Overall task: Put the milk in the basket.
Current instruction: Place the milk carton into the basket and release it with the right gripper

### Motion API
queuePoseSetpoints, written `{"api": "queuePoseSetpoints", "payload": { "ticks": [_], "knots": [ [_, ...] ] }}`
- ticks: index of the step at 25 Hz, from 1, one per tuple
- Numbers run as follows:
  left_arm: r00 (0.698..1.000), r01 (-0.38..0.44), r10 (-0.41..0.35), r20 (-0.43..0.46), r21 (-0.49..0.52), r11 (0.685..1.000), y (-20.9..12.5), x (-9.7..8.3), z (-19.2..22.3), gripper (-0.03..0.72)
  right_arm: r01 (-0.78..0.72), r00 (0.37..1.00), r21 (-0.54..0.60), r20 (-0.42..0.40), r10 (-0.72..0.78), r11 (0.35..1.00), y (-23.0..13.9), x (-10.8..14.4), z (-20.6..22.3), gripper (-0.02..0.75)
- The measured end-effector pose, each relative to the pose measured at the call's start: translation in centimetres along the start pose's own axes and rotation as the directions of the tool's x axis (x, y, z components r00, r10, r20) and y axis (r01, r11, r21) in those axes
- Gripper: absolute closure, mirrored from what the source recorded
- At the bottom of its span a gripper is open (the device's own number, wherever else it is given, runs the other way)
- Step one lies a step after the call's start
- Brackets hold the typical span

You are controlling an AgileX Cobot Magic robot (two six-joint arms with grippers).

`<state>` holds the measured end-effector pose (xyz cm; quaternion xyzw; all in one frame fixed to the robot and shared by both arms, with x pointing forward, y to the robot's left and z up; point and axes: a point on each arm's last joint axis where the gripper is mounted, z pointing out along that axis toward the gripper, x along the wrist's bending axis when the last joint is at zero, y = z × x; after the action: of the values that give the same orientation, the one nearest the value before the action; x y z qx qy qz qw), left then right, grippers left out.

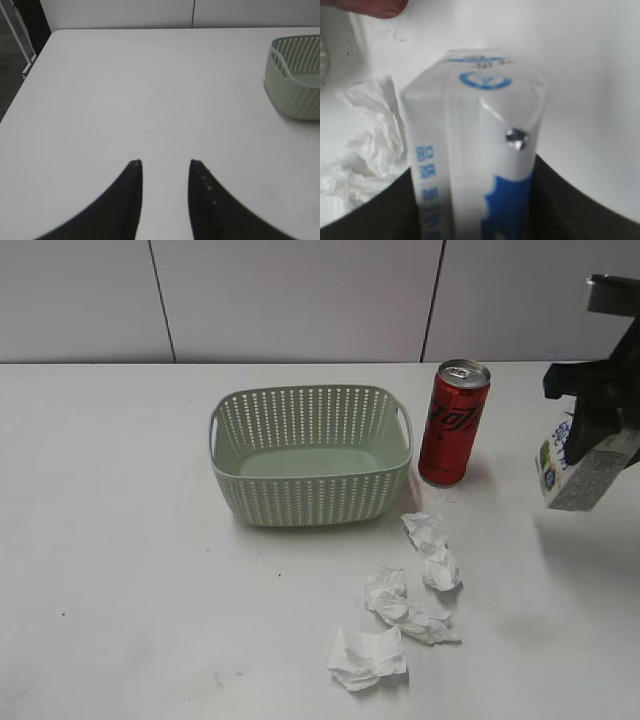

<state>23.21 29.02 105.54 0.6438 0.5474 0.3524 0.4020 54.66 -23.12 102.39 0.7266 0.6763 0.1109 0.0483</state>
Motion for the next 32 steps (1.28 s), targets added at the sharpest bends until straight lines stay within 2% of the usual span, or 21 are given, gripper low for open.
{"api": "queuePoseSetpoints", "payload": {
  "ticks": [4, 7, 10, 13, 17, 21, 24, 28, 32],
  "knots": [
    [1.0, 0.0, 0.0, 0.0, 0.0, 1.0, 0.0, 0.0, 0.0, 0.453, 0.138, 0.99, -0.004, -0.039, -0.138, 0.99, -0.7, 0.2, -2.7, 0.392],
    [1.0, 0.0, 0.0, 0.0, 0.0, 1.0, 0.0, 0.0, 0.0, 0.453, 0.213, 0.972, 0.009, -0.101, -0.211, 0.977, -0.6, 1.0, -4.3, 0.392],
    [1.0, 0.0, 0.0, 0.0, 0.0, 1.0, 0.0, 0.0, 0.0, 0.453, 0.269, 0.951, -0.038, -0.144, -0.272, 0.962, 0.2, 2.2, -6.5, 0.392],
    [1.0, 0.0, 0.0, 0.0, 0.0, 1.0, 0.0, 0.0, 0.0, 0.453, 0.357, 0.913, -0.127, -0.162, -0.374, 0.925, 0.8, 4.8, -8.6, 0.392],
    [1.0, 0.0, 0.0, 0.0, 0.0, 1.0, 0.0, 0.0, 0.0, 0.453, 0.474, 0.842, -0.215, -0.173, -0.511, 0.854, 2.0, 9.9, -10.1, 0.392],
    [1.0, 0.0, 0.0, 0.0, 0.0, 1.0, 0.0, 0.0, 0.0, 0.453, 0.544, 0.791, -0.219, -0.186, -0.582, 0.81, 3.8, 14.6, -8.2, 0.392],
    [1.0, 0.0, 0.0, 0.0, 0.0, 1.0, 0.0, 0.0, 0.0, 0.453, 0.57, 0.773, -0.211, -0.191, -0.605, 0.794, 5.1, 17.2, -6.0, 0.392],
    [1.0, 0.0, 0.0, 0.0, 0.0, 1.0, 0.0, 0.0, 0.0, 0.453, 0.597, 0.759, -0.178, -0.189, -0.623, 0.782, 6.4, 19.6, -2.4, 0.392],
    [1.0, 0.0, 0.0, 0.0, 0.0, 1.0, 0.0, 0.0, 0.0, 0.453, 0.623, 0.756, -0.116, -0.164, -0.633, 0.774, 7.3, 20.8, 2.2, 0.392]
  ]
}}
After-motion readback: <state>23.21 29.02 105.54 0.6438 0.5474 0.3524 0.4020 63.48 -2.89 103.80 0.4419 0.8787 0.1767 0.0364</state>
